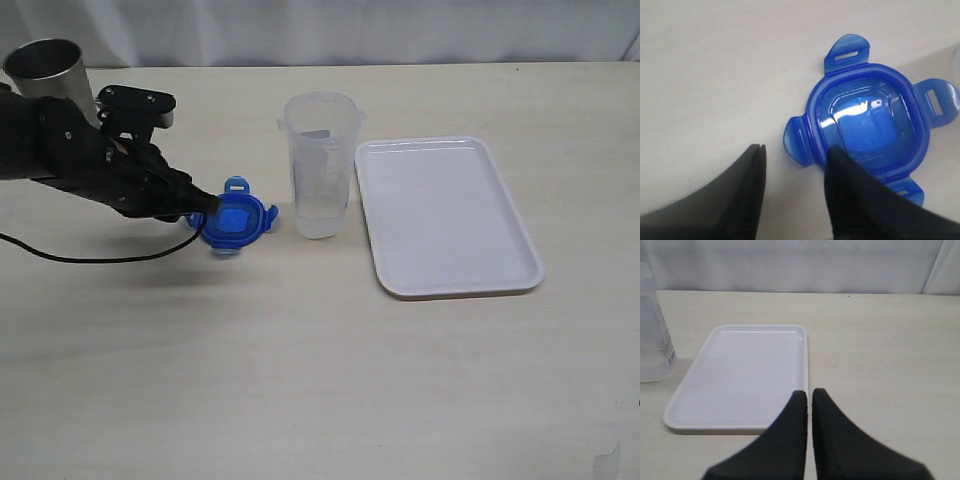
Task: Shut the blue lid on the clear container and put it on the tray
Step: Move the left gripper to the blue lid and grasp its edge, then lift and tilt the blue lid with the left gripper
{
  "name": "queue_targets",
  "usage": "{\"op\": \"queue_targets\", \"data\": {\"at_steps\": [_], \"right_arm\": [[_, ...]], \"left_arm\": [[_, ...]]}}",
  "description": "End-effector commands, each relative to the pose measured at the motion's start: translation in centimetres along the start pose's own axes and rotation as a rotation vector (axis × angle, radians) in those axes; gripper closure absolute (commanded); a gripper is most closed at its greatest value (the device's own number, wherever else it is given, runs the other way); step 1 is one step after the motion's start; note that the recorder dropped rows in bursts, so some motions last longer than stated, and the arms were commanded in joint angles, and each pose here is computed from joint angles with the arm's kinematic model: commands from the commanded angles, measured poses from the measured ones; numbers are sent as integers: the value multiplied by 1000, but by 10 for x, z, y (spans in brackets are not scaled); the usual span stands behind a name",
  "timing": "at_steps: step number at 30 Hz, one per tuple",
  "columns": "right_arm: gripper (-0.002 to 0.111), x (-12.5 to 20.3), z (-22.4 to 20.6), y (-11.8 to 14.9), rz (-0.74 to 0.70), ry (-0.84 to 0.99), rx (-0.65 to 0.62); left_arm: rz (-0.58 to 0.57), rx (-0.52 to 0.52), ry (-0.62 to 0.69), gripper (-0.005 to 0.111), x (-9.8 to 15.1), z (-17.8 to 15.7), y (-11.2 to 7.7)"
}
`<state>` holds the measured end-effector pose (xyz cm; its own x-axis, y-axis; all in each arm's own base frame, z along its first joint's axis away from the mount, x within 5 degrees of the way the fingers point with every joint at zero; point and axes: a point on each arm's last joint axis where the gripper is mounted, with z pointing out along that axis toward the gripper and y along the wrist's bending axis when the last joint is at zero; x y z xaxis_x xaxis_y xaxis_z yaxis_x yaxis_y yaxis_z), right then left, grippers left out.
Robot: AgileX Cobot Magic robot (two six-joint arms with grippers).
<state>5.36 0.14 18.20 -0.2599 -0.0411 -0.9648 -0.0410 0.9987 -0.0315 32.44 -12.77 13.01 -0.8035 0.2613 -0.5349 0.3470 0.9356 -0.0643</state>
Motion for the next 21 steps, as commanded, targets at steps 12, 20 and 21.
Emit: {"op": "queue_targets", "data": {"at_steps": [12,20,21], "right_arm": [[104,0,0,0,-3,-6,6],[104,0,0,0,-3,-6,6],[104,0,0,0,-3,-6,6]], "left_arm": [[-117,57,117,60,-6,26,-3],[-120,42,79,60,-9,30,-1],[-108,38,80,60,-9,30,0]]}}
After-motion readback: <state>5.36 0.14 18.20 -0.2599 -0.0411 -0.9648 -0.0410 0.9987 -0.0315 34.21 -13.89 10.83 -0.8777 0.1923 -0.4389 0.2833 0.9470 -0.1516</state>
